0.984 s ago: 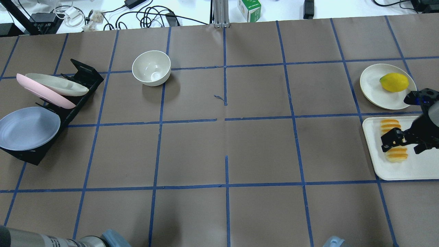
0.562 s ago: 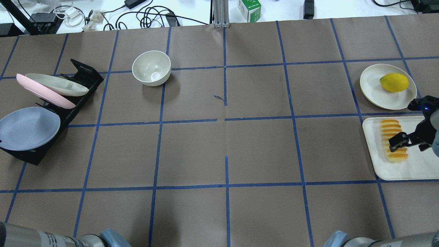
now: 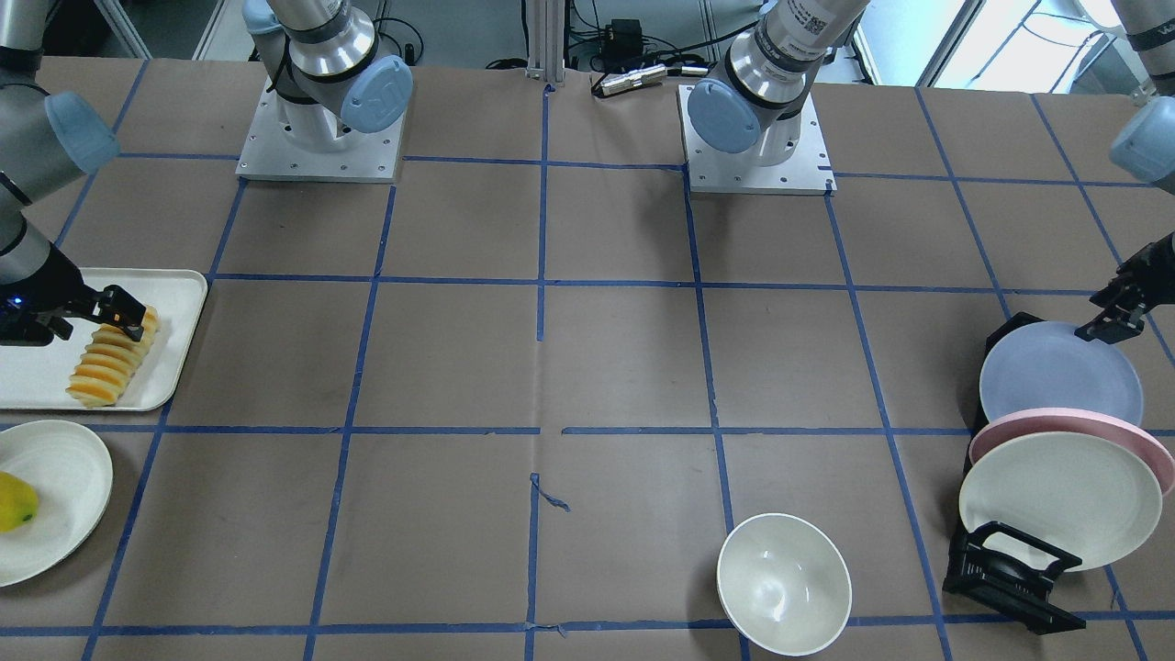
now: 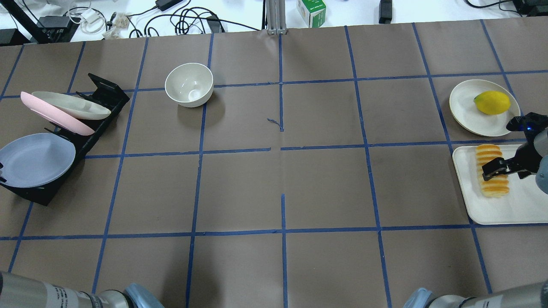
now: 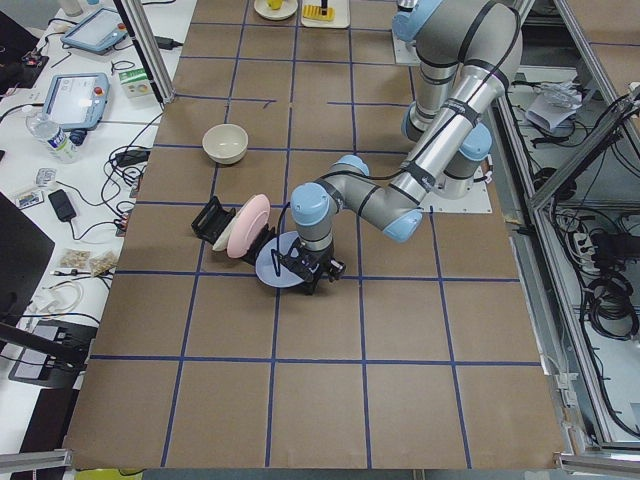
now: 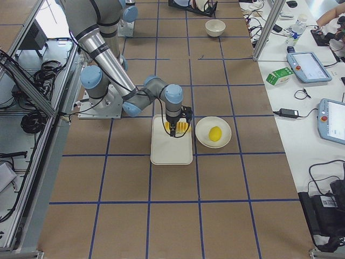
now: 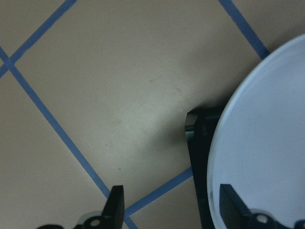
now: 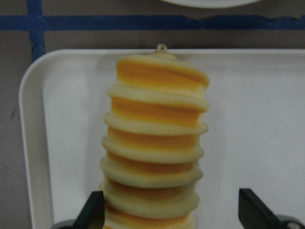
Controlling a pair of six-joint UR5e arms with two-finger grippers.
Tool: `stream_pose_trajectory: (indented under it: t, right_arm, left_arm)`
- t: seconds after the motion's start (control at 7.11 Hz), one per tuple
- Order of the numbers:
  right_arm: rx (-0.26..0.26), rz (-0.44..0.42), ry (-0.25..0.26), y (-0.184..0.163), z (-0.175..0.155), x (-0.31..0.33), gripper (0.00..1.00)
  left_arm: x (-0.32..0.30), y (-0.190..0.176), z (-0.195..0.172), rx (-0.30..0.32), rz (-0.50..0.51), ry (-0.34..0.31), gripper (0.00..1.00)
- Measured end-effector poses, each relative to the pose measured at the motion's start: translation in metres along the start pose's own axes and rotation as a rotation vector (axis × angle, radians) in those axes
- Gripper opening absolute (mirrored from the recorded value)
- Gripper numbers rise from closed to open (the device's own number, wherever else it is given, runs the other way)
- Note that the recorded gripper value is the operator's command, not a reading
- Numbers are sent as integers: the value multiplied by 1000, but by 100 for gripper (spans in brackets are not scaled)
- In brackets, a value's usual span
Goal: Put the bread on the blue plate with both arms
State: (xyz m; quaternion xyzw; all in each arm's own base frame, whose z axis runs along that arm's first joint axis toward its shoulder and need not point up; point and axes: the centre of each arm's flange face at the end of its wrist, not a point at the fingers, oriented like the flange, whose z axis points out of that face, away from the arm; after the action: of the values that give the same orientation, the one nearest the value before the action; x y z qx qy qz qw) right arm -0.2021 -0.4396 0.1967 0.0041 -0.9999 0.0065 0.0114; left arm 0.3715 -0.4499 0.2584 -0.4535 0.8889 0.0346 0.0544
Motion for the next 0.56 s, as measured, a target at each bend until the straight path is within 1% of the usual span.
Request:
stream_pose_trajectory:
  t: [0.14,0.42,0.56]
  right_arm:
    - [2,-11,-11,-4,-7,-5,100]
    - [-5,-16,-41,-6,-8,-9,100]
    - [-10,-16,-51,-6,-5,-10,95]
  left_arm:
    - [-1,-2,1,-1,-3,5,1]
    - [-2,-3,1,1,-2,6,0]
    - [-2,-3,0,1,-3,14,0]
